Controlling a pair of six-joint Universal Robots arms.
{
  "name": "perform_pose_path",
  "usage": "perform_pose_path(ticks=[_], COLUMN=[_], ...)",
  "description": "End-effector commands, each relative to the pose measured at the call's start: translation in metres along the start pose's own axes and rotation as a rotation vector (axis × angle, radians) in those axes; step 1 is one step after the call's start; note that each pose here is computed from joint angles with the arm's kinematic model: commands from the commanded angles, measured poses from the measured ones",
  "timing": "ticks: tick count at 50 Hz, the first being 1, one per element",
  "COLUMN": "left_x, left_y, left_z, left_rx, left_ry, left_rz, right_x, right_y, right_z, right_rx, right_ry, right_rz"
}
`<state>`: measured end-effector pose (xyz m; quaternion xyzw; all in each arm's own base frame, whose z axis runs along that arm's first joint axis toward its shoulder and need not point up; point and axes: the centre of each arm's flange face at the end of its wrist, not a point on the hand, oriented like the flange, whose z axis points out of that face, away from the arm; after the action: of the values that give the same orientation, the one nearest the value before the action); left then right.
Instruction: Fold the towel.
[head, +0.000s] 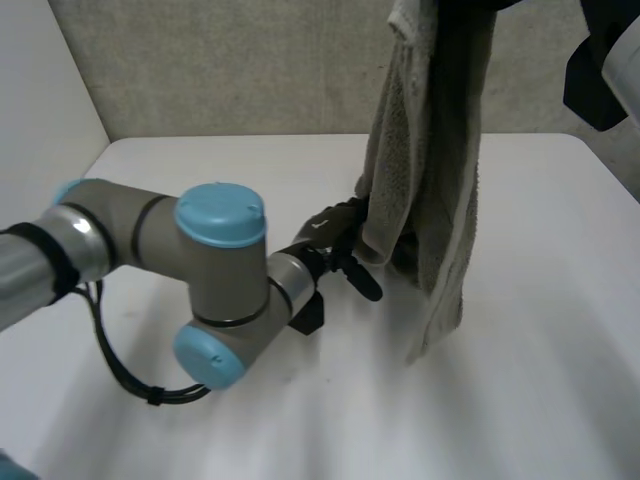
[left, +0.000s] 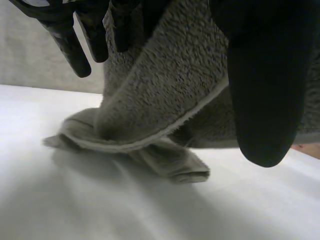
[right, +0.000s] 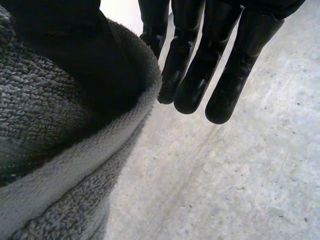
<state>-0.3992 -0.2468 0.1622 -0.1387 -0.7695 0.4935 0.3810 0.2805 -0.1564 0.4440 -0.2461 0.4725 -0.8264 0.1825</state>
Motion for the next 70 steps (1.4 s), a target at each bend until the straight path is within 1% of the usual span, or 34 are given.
perform_pose_path(ticks=[1, 7, 13, 17, 21, 23, 24, 26, 27, 28, 29, 30, 31, 32, 35, 36, 37, 38, 39, 40, 41, 42, 43, 44, 45, 47, 48, 50, 52, 54, 55, 59, 62, 70], left_x=[-0.003, -0.016, -0.018, -0.026, -0.036, -0.051, -0.052, -0.073, -0.073, -0.078, -0.078, -0.077, -0.067, -0.067, -0.045, -0.045, -0.042, -0.042, -0.038, -0.035, -0.034, -0.035, -0.037, -0.037, -0.042, -0.048, -0.054, -0.062, -0.071, -0.087, -0.087, -0.103, -0.102, -0.107], left_y=[0.014, 0.021, 0.024, 0.021, 0.010, -0.023, -0.023, -0.079, -0.079, -0.101, -0.101, -0.121, -0.148, -0.148, -0.185, -0.185, -0.190, -0.190, -0.191, -0.190, -0.190, -0.185, -0.175, -0.175, -0.163, -0.152, -0.139, -0.124, -0.109, -0.077, -0.077, -0.039, -0.026, -0.037], left_z=[0.025, 0.034, 0.036, 0.037, 0.035, 0.028, 0.028, 0.008, 0.008, -0.003, -0.003, -0.015, -0.034, -0.034, -0.075, -0.075, -0.087, -0.087, -0.096, -0.105, -0.105, -0.110, -0.111, -0.111, -0.111, -0.108, -0.104, -0.097, -0.089, -0.072, -0.072, -0.048, -0.036, -0.031], left_rx=[0.004, 0.011, 0.015, 0.036, 0.068, 0.133, 0.134, 0.206, 0.206, 0.228, 0.229, 0.252, 0.289, 0.289, 0.307, 0.307, 0.290, 0.290, 0.265, 0.231, 0.231, 0.184, 0.126, 0.125, 0.065, 0.011, -0.044, -0.103, -0.159, -0.265, -0.265, -0.357, -0.371, -0.330], left_ry=[-0.017, -0.072, -0.082, -0.135, -0.192, -0.262, -0.262, -0.334, -0.335, -0.357, -0.357, -0.370, -0.368, -0.368, -0.372, -0.372, -0.383, -0.383, -0.390, -0.400, -0.400, -0.412, -0.422, -0.422, -0.431, -0.442, -0.444, -0.445, -0.445, -0.435, -0.435, -0.419, -0.414, -0.509], left_rz=[0.003, -0.028, -0.049, -0.053, -0.044, -0.039, -0.039, -0.005, -0.005, 0.035, 0.036, 0.084, 0.158, 0.159, 0.317, 0.318, 0.360, 0.361, 0.401, 0.445, 0.445, 0.485, 0.524, 0.525, 0.562, 0.594, 0.622, 0.642, 0.651, 0.648, 0.648, 0.641, 0.654, 0.671], right_x=[0.006, 0.014, 0.019, 0.026, 0.037, 0.043, 0.043, 0.059, 0.059, 0.066, 0.072, 0.072, 0.076, 0.077, 0.076, 0.074, 0.074, 0.071, 0.067, 0.067, 0.064, 0.060, 0.060, 0.057, 0.057, 0.051, 0.051, 0.045, 0.042, 0.039, 0.036, 0.032, 0.029, 0.020], right_y=[-0.011, -0.019, -0.019, -0.019, -0.014, -0.009, -0.009, 0.007, 0.007, 0.016, 0.030, 0.030, 0.046, 0.063, 0.095, 0.112, 0.112, 0.130, 0.148, 0.148, 0.165, 0.183, 0.183, 0.201, 0.201, 0.234, 0.234, 0.264, 0.278, 0.289, 0.299, 0.316, 0.327, 0.329], right_z=[-0.002, -0.005, -0.006, -0.004, 0.000, 0.002, 0.002, 0.006, 0.006, 0.008, 0.010, 0.010, 0.014, 0.016, 0.018, 0.018, 0.018, 0.017, 0.015, 0.015, 0.013, 0.009, 0.009, 0.005, 0.005, -0.002, -0.002, -0.011, -0.016, -0.021, -0.025, -0.030, -0.035, -0.044], right_rx=[0.016, 0.034, 0.028, 0.029, 0.020, 0.006, 0.006, -0.036, -0.037, -0.063, -0.104, -0.104, -0.150, -0.198, -0.294, -0.348, -0.349, -0.406, -0.467, -0.468, -0.528, -0.591, -0.592, -0.651, -0.651, -0.749, -0.750, -0.834, -0.872, -0.901, -0.923, -0.935, -0.918, -0.786], right_ry=[0.016, 0.060, 0.092, 0.118, 0.154, 0.171, 0.171, 0.210, 0.211, 0.227, 0.236, 0.236, 0.229, 0.214, 0.174, 0.149, 0.148, 0.124, 0.098, 0.098, 0.078, 0.056, 0.056, 0.042, 0.042, 0.017, 0.017, -0.001, -0.012, -0.026, -0.033, -0.037, -0.038, -0.087], right_rz=[-0.004, -0.012, -0.015, -0.026, -0.048, -0.059, -0.059, -0.087, -0.087, -0.100, -0.105, -0.105, -0.102, -0.097, -0.075, -0.061, -0.061, -0.048, -0.030, -0.030, -0.012, 0.008, 0.008, 0.022, 0.022, 0.038, 0.038, 0.041, 0.045, 0.049, 0.056, 0.061, 0.054, 0.033])
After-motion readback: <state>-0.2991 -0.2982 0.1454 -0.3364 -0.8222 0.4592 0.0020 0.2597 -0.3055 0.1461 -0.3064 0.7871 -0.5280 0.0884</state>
